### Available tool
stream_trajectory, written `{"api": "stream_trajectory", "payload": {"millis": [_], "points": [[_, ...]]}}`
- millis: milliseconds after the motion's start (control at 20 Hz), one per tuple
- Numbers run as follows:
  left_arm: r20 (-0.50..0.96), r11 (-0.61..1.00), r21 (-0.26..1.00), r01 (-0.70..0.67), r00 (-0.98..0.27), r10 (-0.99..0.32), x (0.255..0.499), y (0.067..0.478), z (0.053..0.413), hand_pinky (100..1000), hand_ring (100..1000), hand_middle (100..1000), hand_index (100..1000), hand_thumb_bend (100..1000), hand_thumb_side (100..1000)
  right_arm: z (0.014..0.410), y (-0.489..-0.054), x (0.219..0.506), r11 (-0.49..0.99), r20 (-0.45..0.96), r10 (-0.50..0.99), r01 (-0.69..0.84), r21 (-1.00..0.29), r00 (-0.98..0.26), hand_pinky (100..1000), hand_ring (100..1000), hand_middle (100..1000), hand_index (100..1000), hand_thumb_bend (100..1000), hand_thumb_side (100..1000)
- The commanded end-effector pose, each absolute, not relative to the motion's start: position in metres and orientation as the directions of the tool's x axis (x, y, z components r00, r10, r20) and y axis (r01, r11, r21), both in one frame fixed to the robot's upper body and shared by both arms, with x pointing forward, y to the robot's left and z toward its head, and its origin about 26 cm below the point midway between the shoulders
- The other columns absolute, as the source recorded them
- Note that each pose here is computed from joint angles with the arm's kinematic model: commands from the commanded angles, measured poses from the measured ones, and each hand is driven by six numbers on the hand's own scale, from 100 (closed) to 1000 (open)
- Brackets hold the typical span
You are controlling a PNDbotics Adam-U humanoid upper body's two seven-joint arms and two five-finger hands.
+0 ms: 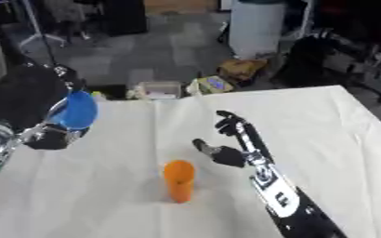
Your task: Pour the contents of one cup into another cup.
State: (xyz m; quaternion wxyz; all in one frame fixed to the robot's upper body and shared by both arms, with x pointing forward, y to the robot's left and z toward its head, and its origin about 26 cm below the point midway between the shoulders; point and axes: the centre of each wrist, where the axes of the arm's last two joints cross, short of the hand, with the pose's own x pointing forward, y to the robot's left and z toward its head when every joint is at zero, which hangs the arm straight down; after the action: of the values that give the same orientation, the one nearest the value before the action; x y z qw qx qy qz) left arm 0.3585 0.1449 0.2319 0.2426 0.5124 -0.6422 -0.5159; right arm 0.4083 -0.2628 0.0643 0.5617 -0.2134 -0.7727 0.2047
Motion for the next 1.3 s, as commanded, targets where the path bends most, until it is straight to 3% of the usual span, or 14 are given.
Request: {"api": "stream_trajectory", "payload": {"millis": [50, 300, 450, 550, 600, 750, 800, 850, 1000, 1050, 1150, 1300], "points": [[0.035, 0.165, 0.914, -0.37, -0.335, -0.942, 0.37, 0.156, 0.219, 100, 108, 100, 531, 325, 110, 0.082, -0.282, 0.409, 0.851, 0.807, 0.525, 0.2, -0.486, -0.27, 698, 669, 633, 903, 526, 424], [0.411, 0.504, 0.82, -0.269, -0.335, -0.848, 0.389, 0.164, 0.168, 100, 118, 100, 511, 403, 100, 0.085, -0.286, 0.403, 0.877, 0.844, 0.467, 0.256, -0.406, -0.264, 684, 659, 622, 898, 510, 428], [0.57, 0.649, 0.728, -0.22, -0.332, -0.752, 0.394, 0.169, 0.136, 100, 160, 140, 522, 451, 100, 0.086, -0.284, 0.399, 0.888, 0.854, 0.444, 0.263, -0.377, -0.273, 680, 656, 618, 897, 503, 431], [0.637, 0.712, 0.676, -0.19, -0.337, -0.694, 0.393, 0.172, 0.118, 100, 196, 175, 548, 535, 108, 0.088, -0.283, 0.398, 0.893, 0.858, 0.432, 0.266, -0.364, -0.279, 677, 655, 617, 896, 497, 432], [0.66, 0.733, 0.657, -0.177, -0.337, -0.672, 0.392, 0.174, 0.109, 112, 234, 214, 579, 647, 180, 0.089, -0.283, 0.397, 0.895, 0.859, 0.428, 0.267, -0.358, -0.281, 675, 654, 616, 895, 496, 433], [0.699, 0.767, 0.626, -0.144, -0.334, -0.633, 0.385, 0.182, 0.088, 265, 363, 351, 635, 995, 409, 0.09, -0.283, 0.395, 0.899, 0.867, 0.414, 0.272, -0.342, -0.278, 669, 650, 614, 894, 490, 436], [0.706, 0.772, 0.62, -0.139, -0.331, -0.627, 0.383, 0.185, 0.083, 277, 381, 372, 646, 1000, 438, 0.089, -0.284, 0.395, 0.9, 0.869, 0.41, 0.275, -0.338, -0.275, 668, 649, 613, 894, 489, 437], [0.71, 0.773, 0.62, -0.134, -0.324, -0.625, 0.381, 0.188, 0.078, 352, 475, 479, 699, 1000, 546, 0.088, -0.285, 0.394, 0.901, 0.873, 0.407, 0.276, -0.334, -0.271, 665, 647, 611, 893, 487, 441], [0.706, 0.765, 0.632, -0.126, -0.313, -0.635, 0.378, 0.196, 0.069, 439, 568, 577, 740, 1000, 627, 0.085, -0.286, 0.393, 0.902, 0.879, 0.401, 0.277, -0.33, -0.259, 663, 646, 609, 892, 484, 444], [0.695, 0.755, 0.643, -0.13, -0.313, -0.647, 0.377, 0.199, 0.069, 531, 663, 670, 788, 1000, 695, 0.084, -0.286, 0.393, 0.903, 0.88, 0.399, 0.278, -0.329, -0.256, 662, 645, 608, 892, 483, 446], [0.667, 0.729, 0.672, -0.13, -0.319, -0.673, 0.376, 0.204, 0.072, 594, 740, 743, 826, 1000, 693, 0.083, -0.287, 0.392, 0.903, 0.882, 0.397, 0.278, -0.328, -0.252, 662, 644, 608, 892, 482, 447], [0.642, 0.716, 0.681, -0.156, -0.342, -0.686, 0.373, 0.213, 0.085, 604, 761, 775, 845, 1000, 707, 0.083, -0.288, 0.392, 0.904, 0.884, 0.395, 0.279, -0.325, -0.25, 661, 644, 607, 891, 487, 446]]}}
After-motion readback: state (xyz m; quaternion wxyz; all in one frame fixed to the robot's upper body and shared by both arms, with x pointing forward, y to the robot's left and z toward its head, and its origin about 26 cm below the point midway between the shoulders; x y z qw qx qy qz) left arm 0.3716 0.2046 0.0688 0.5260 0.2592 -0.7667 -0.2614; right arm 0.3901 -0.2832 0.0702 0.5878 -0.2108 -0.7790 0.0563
